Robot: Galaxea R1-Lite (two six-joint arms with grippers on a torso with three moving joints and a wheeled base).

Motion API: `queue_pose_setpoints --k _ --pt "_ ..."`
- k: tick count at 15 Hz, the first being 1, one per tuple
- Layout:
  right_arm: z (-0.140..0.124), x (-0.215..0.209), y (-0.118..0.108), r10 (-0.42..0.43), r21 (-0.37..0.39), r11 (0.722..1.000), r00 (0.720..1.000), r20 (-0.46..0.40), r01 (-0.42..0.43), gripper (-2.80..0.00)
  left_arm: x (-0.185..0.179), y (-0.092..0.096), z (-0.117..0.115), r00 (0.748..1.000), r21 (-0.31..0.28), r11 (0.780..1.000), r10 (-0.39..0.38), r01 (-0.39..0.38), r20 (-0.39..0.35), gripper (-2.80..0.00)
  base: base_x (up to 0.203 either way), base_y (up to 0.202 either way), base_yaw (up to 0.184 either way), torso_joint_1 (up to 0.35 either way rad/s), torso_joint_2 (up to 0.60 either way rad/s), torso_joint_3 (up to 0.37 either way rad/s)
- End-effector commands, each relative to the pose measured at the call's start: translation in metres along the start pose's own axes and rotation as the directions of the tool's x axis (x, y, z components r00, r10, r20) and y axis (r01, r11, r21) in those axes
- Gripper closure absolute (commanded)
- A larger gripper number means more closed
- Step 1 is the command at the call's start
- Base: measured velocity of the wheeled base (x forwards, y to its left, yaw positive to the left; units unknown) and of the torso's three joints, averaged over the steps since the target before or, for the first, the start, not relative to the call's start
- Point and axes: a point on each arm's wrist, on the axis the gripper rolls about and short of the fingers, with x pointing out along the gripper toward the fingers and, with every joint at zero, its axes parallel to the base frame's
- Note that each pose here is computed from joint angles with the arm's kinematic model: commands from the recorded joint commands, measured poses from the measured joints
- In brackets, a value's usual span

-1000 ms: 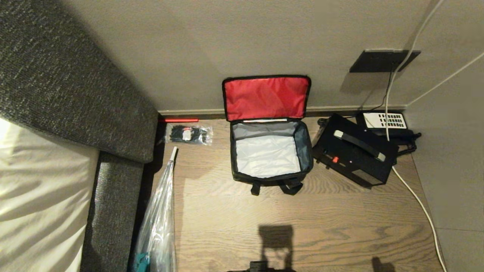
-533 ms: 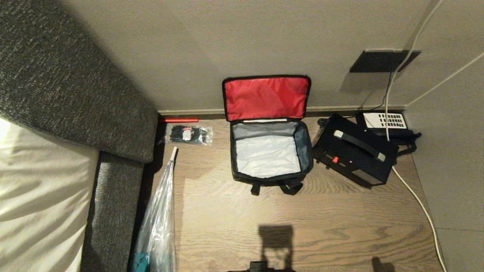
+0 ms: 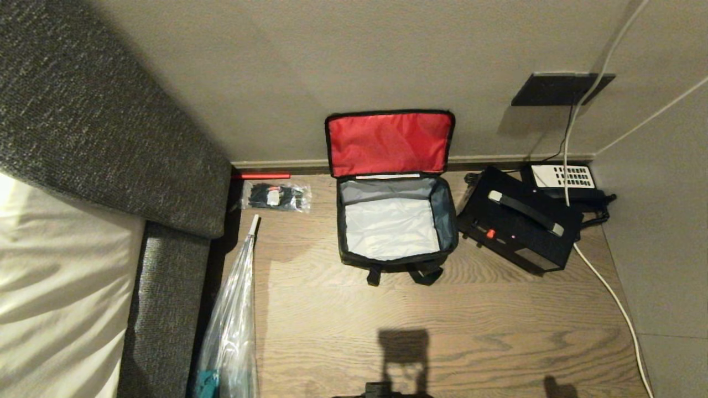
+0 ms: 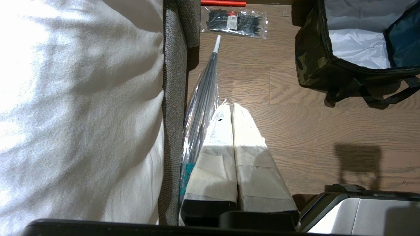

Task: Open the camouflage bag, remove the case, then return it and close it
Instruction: Grip the handle again

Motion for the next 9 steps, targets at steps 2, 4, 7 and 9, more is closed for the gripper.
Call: queue_pose_setpoints --k 2,4,7,9 --pt "0.0000 0.0004 0.0000 0.001 0.000 1.000 1.000 -0.005 -0.001 0.00 0.0000 0.0000 -0.0005 1.000 0.000 1.000 0.001 -0.001 0.000 0.00 0.000 0.000 0.000 0.000 0.00 0.000" --pt "0.0000 0.0004 0.0000 0.001 0.000 1.000 1.000 -0.005 -0.001 0.00 0.0000 0.0000 -0.0004 1.000 0.000 1.000 0.001 -0.001 0.001 0.00 0.000 0.000 0.000 0.000 0.00 0.000" --pt "0.0000 0.0004 0.0000 0.001 0.000 1.000 1.000 -0.005 -0.001 0.00 0.0000 0.0000 -0.0005 1.000 0.000 1.000 0.001 -0.001 0.000 0.00 0.000 0.000 0.000 0.000 0.00 0.000" --pt "0.0000 0.0004 0.0000 0.001 0.000 1.000 1.000 -0.005 -0.001 0.00 0.0000 0.0000 -0.0005 1.000 0.000 1.000 0.001 -0.001 0.000 0.00 0.000 0.000 0.000 0.000 0.00 0.000"
